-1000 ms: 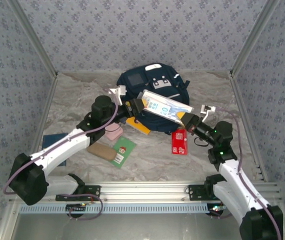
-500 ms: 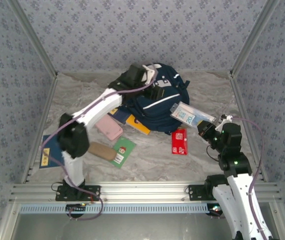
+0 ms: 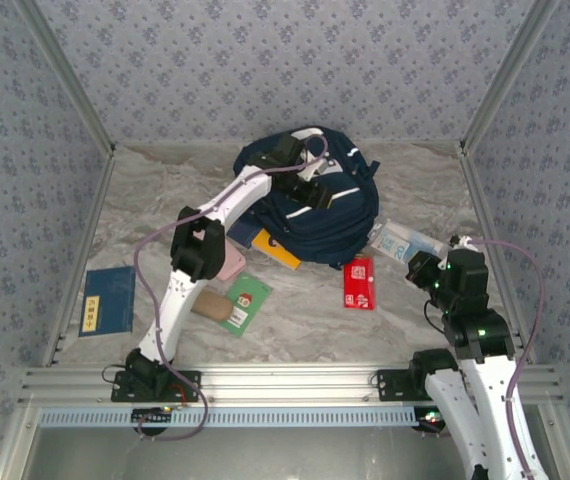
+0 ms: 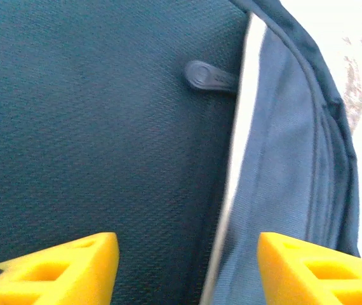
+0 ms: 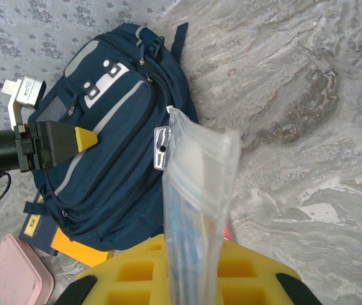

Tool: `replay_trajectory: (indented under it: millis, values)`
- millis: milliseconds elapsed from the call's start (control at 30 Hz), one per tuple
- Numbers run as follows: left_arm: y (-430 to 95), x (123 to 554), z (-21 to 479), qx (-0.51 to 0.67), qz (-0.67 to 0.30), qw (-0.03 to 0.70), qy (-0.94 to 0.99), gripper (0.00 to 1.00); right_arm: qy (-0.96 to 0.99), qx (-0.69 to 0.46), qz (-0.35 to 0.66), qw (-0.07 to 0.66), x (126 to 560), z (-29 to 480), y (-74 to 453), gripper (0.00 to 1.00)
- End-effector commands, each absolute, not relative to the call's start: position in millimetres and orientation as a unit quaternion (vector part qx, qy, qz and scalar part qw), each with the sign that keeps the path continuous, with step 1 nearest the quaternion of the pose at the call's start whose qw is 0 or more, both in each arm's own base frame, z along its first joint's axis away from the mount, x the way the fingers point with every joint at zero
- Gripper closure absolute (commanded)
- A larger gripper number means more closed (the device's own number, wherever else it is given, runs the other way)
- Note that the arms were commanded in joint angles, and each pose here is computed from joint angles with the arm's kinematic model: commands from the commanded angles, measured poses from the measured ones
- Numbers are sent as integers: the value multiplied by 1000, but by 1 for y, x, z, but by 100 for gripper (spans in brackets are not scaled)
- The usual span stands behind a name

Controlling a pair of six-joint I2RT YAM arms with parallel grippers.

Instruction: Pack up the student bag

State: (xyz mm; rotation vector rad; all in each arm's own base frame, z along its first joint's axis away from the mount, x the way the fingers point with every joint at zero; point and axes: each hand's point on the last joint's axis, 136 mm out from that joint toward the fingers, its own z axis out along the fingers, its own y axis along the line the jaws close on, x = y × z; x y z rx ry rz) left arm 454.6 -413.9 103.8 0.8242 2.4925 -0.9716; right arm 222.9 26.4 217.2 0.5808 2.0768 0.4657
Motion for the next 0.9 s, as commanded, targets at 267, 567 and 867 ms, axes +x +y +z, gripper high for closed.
replay_trajectory:
  millis: [267, 567, 867]
  values:
    - [-436, 434, 116, 305, -410, 144, 847, 88, 850, 225, 179, 441, 224, 200, 28, 100]
    - [-427, 455, 141, 284, -382, 185, 860, 100, 843, 222, 187, 453, 222, 222, 28, 100]
    - [-402, 486, 282, 236, -394, 334, 823, 100, 823, 211, 224, 477, 226, 256, 37, 100]
